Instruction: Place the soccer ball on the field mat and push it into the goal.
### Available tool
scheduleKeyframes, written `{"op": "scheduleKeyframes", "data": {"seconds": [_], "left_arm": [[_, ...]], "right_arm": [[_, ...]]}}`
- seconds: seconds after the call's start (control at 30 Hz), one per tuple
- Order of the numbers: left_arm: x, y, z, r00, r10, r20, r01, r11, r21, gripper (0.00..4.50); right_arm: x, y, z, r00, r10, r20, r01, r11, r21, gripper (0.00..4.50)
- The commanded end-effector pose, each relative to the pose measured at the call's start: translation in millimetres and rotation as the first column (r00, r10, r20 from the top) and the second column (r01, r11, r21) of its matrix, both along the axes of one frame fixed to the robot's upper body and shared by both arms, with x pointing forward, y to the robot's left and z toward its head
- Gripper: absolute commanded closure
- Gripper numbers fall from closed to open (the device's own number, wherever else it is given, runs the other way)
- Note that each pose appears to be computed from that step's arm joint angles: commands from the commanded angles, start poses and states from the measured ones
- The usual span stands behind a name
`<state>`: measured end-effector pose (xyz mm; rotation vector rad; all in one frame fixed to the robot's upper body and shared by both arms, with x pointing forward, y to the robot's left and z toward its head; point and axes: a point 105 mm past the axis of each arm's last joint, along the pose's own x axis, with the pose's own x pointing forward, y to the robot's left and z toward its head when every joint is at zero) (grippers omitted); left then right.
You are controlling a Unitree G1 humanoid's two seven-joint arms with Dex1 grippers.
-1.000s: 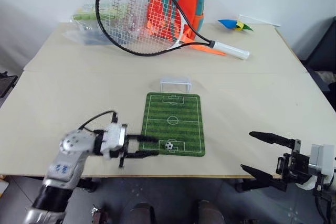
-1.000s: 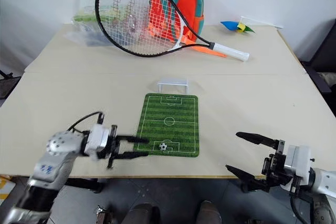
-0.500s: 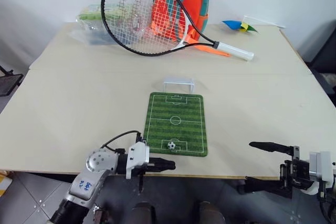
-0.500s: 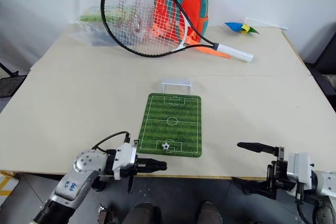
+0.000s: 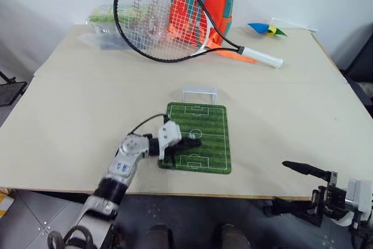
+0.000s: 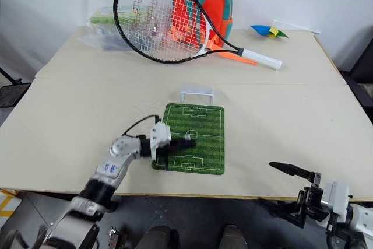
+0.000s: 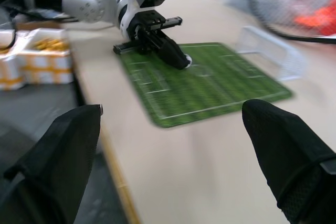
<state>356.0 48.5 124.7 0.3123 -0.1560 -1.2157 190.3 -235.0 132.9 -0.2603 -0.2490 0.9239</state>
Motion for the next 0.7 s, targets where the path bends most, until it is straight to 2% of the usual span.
{"op": "scheduleKeyframes", "data": {"seconds": [0.03, 0.2, 0.3, 0.43, 0.57, 0.63, 0.7], "left_arm": [[9.5, 3.0, 47.0, 0.993, 0.011, 0.115, 0.007, 0.987, -0.158, 4.48], [-13.2, 43.4, 67.5, 0.979, -0.027, 0.201, 0.061, 0.984, -0.166, 4.48], [-29.7, 95.4, 62.5, 0.985, 0.086, 0.147, -0.067, 0.989, -0.133, 4.48], [-51.6, 155.5, 39.3, 0.958, 0.285, 0.031, -0.283, 0.958, -0.05, 4.48], [-76.0, 203.5, 12.2, 0.869, 0.485, -0.096, -0.487, 0.873, 0.005, 4.48], [-86.9, 223.6, 8.8, 0.797, 0.597, -0.088, -0.601, 0.799, -0.024, 4.48], [-90.6, 224.1, 10.3, 0.765, 0.639, -0.08, -0.644, 0.763, -0.057, 4.48]], "right_arm": [[9.4, -4.3, 16.7, 0.988, -0.13, 0.08, 0.123, 0.989, 0.086, 0.0], [25.4, -4.3, 28.9, 0.966, -0.238, 0.106, 0.212, 0.955, 0.207, 0.0], [35.7, -5.4, 34.5, 0.956, -0.268, 0.117, 0.236, 0.942, 0.237, 0.0], [43.0, -6.8, 33.9, 0.956, -0.267, 0.122, 0.234, 0.945, 0.229, 0.0], [51.2, -6.8, 31.5, 0.961, -0.248, 0.124, 0.218, 0.951, 0.22, 0.0], [57.5, -5.8, 29.7, 0.965, -0.233, 0.121, 0.204, 0.955, 0.213, 0.0], [61.3, -5.6, 26.6, 0.969, -0.218, 0.117, 0.191, 0.961, 0.202, 0.0]]}}
